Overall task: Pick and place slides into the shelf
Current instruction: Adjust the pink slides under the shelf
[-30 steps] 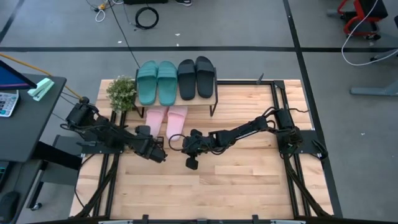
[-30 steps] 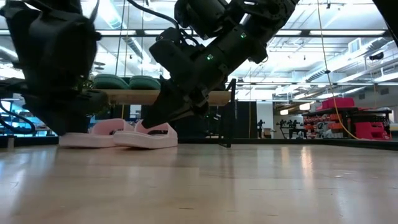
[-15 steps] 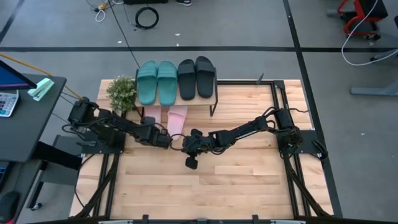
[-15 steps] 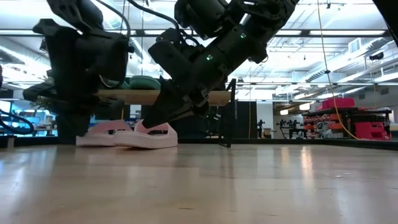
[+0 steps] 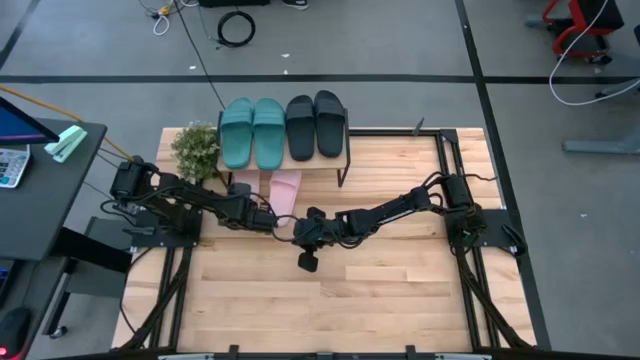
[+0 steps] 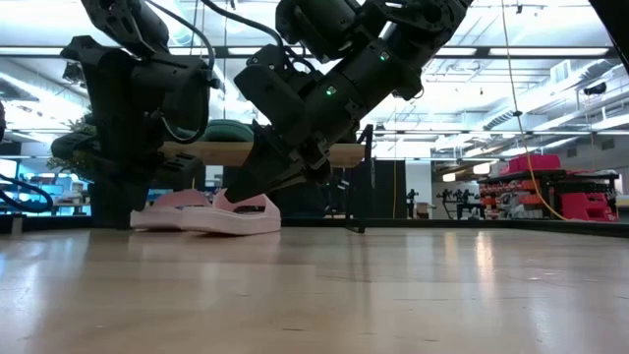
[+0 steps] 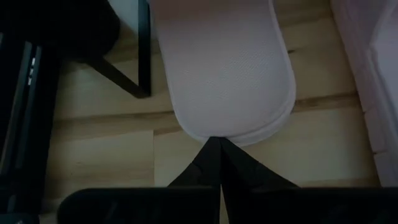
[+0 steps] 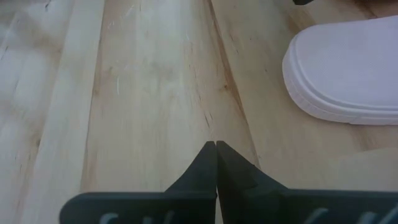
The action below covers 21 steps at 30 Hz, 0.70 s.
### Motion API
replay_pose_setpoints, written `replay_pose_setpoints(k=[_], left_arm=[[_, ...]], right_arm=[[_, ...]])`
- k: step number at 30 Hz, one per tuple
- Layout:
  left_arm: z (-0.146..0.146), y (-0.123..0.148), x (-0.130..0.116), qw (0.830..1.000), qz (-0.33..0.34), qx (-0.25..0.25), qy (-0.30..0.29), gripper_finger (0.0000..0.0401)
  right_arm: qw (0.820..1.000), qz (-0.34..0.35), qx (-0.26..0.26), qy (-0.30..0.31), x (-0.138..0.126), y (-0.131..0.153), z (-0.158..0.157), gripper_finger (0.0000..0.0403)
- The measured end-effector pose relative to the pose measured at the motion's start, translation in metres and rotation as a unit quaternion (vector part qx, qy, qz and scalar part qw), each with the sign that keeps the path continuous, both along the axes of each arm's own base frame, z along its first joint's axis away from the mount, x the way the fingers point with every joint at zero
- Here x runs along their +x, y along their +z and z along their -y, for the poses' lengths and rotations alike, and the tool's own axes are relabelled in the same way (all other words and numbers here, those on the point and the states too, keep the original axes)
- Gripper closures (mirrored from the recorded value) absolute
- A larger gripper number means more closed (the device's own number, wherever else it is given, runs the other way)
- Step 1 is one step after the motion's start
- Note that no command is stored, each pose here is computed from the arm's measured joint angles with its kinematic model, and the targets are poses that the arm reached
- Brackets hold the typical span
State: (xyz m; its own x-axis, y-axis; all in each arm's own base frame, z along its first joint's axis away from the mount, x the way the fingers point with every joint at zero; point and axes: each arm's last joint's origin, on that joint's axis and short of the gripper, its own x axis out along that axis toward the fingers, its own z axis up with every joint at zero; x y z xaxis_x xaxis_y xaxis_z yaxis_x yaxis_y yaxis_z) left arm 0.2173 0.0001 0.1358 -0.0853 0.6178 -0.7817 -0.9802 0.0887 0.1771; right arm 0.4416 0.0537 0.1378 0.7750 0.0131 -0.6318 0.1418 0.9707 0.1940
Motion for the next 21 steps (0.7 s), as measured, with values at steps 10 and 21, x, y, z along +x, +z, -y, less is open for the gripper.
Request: replay_pose_setpoints(k=[10, 21], left_arm=[[0.010, 0.000, 0.001, 0.999, -0.004, -0.031, -0.018, 0.0391], [0.067, 0.055, 0.016, 0.993, 0.014, 0.002, -0.116, 0.0391]], right_arm=[[1.000, 0.000, 0.014, -0.011, 0.000, 0.000, -0.001, 0.0401], [0.998, -0.004, 0.030, 0.057, -0.001, 0.000, -0.012, 0.0402]])
